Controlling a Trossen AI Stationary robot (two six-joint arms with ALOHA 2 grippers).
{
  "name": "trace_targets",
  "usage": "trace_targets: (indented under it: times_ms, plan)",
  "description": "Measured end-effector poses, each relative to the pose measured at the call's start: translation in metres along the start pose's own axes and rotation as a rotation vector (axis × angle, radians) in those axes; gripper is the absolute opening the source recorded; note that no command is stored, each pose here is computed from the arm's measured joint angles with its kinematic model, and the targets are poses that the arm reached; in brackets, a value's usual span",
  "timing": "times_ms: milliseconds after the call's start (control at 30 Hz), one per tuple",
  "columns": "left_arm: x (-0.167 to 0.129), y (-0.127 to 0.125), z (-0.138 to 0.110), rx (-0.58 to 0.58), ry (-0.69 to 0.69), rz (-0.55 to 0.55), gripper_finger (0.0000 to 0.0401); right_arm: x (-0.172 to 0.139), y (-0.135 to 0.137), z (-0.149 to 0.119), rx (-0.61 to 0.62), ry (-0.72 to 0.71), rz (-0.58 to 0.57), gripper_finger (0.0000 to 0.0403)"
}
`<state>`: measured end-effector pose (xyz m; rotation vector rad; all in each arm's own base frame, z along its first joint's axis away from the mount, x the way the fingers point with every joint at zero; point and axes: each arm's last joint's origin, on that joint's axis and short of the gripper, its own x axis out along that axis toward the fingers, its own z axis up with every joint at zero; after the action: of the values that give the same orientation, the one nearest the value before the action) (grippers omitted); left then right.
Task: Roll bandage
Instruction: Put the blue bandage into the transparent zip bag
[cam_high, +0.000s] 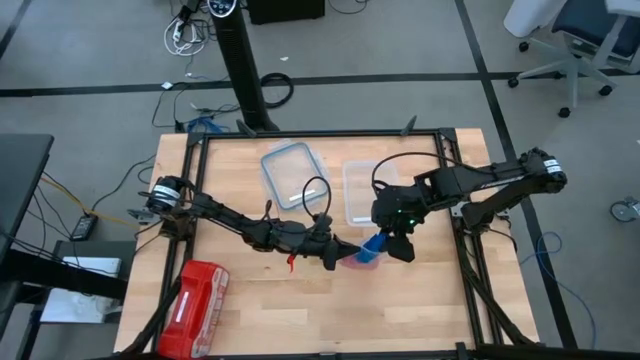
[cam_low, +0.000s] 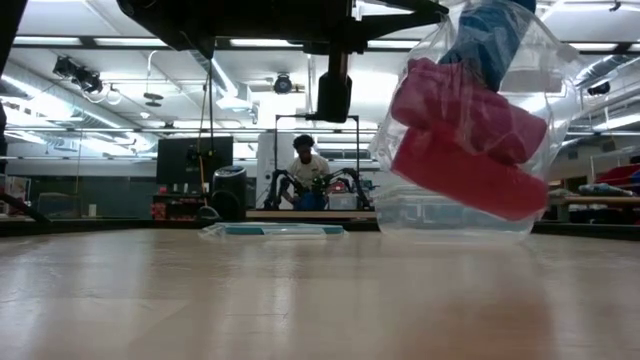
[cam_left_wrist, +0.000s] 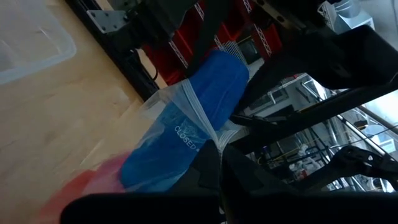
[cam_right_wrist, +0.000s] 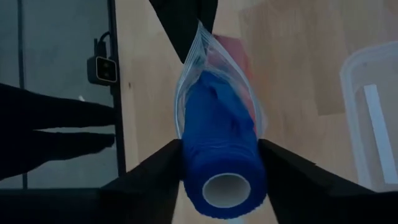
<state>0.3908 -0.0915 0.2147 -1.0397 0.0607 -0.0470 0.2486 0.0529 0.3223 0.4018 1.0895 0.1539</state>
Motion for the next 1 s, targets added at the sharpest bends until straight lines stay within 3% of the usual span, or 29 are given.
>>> trace_targets:
  times_ms: [233, 500, 1000]
  plan:
    - [0.0, 0.0, 0.0, -0.009, 0.001, -0.005, 0.0004, -0.001, -0.002, 0.001, 0.004, 0.01, 0.039, 0.0133]
    - [0.001, 0.003, 0.003, -0.068, 0.052, -0.016, 0.0004, -0.005, -0.011, 0.0, 0.061, 0.075, 0.096, 0.0139]
    - [0.003, 0.008, 0.013, -0.064, 0.067, -0.031, 0.0004, -0.054, -0.022, 0.005, 0.06, 0.137, 0.048, 0.0135]
